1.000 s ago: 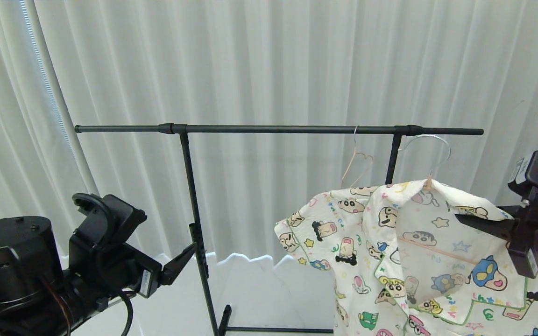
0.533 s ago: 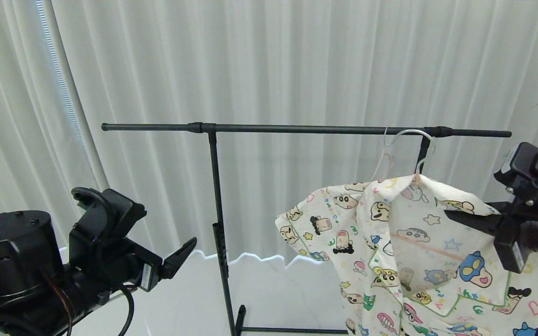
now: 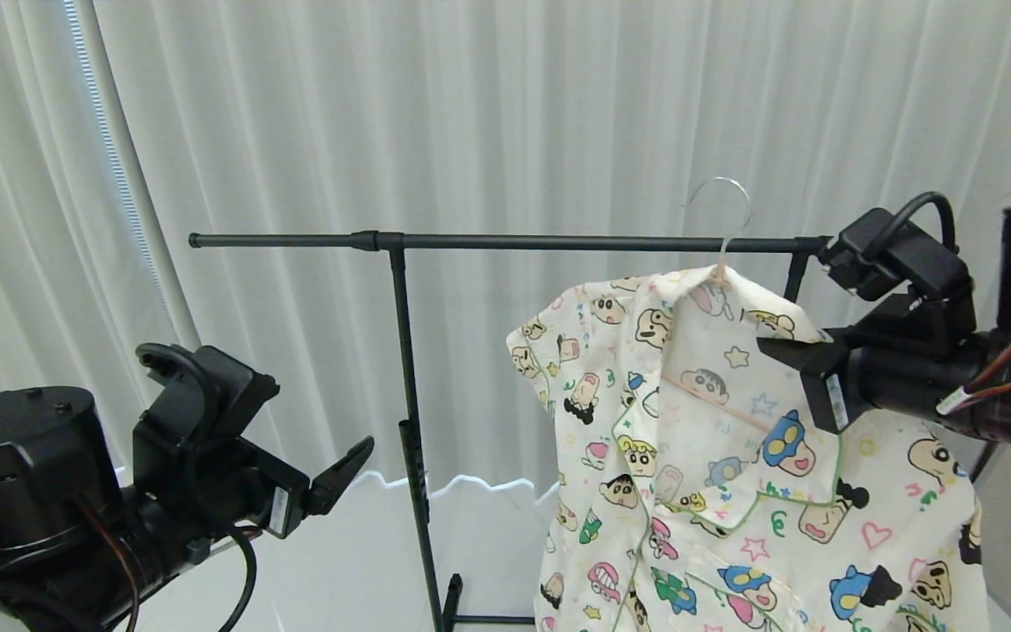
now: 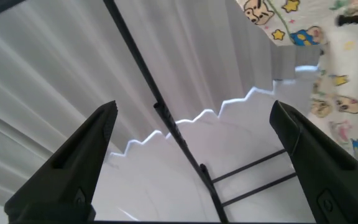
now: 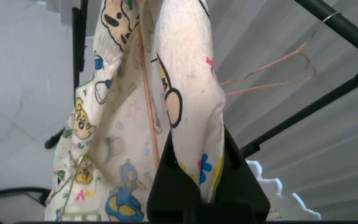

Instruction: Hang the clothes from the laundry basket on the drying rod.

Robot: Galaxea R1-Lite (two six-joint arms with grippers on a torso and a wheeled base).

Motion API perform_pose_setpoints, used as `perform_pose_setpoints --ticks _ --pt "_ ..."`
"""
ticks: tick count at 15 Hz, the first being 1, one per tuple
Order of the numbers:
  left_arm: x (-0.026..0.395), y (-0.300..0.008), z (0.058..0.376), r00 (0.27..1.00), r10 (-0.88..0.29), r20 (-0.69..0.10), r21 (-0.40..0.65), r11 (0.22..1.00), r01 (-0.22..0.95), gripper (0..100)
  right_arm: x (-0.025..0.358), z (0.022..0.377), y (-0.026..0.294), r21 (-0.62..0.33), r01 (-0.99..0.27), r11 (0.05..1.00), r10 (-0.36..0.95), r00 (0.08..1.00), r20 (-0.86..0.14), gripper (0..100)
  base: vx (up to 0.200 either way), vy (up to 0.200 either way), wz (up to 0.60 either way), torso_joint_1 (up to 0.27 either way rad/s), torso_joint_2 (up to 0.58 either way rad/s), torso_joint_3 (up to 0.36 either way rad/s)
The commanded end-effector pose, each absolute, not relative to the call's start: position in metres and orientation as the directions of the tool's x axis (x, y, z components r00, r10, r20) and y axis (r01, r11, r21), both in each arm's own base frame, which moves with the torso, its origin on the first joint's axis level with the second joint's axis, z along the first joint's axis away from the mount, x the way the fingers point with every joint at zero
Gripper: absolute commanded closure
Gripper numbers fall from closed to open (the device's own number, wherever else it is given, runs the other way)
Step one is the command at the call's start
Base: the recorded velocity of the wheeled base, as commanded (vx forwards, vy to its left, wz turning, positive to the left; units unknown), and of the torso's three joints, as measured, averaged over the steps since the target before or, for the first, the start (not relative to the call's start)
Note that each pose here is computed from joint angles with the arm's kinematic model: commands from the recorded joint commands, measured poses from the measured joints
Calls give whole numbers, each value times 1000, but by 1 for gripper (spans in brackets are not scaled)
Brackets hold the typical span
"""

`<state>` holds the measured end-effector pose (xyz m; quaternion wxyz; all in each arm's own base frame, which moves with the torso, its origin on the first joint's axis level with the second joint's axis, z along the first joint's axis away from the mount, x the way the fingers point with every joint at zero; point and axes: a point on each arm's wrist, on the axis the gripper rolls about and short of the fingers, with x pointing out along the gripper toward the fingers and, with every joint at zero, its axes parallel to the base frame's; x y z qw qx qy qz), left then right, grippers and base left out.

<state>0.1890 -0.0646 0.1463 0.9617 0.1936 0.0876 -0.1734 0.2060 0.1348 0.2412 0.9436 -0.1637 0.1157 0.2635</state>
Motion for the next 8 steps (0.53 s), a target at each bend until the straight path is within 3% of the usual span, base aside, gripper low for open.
perform_pose_setpoints --ticks 1,6,8 --pt "190 -65 146 925 -297 -238 377 849 370 0 227 237 150 -243 -526 815 443 836 -324 100 0 0 0 0 0 0" --pt "191 -66 148 925 -304 -228 394 840 373 0 240 240 158 -214 -500 839 425 848 -316 100 0 0 0 0 0 0" --pt "190 -69 149 922 -315 -227 394 836 382 0 241 238 159 -200 -490 849 416 851 -320 100 200 0 0 2 2 7"
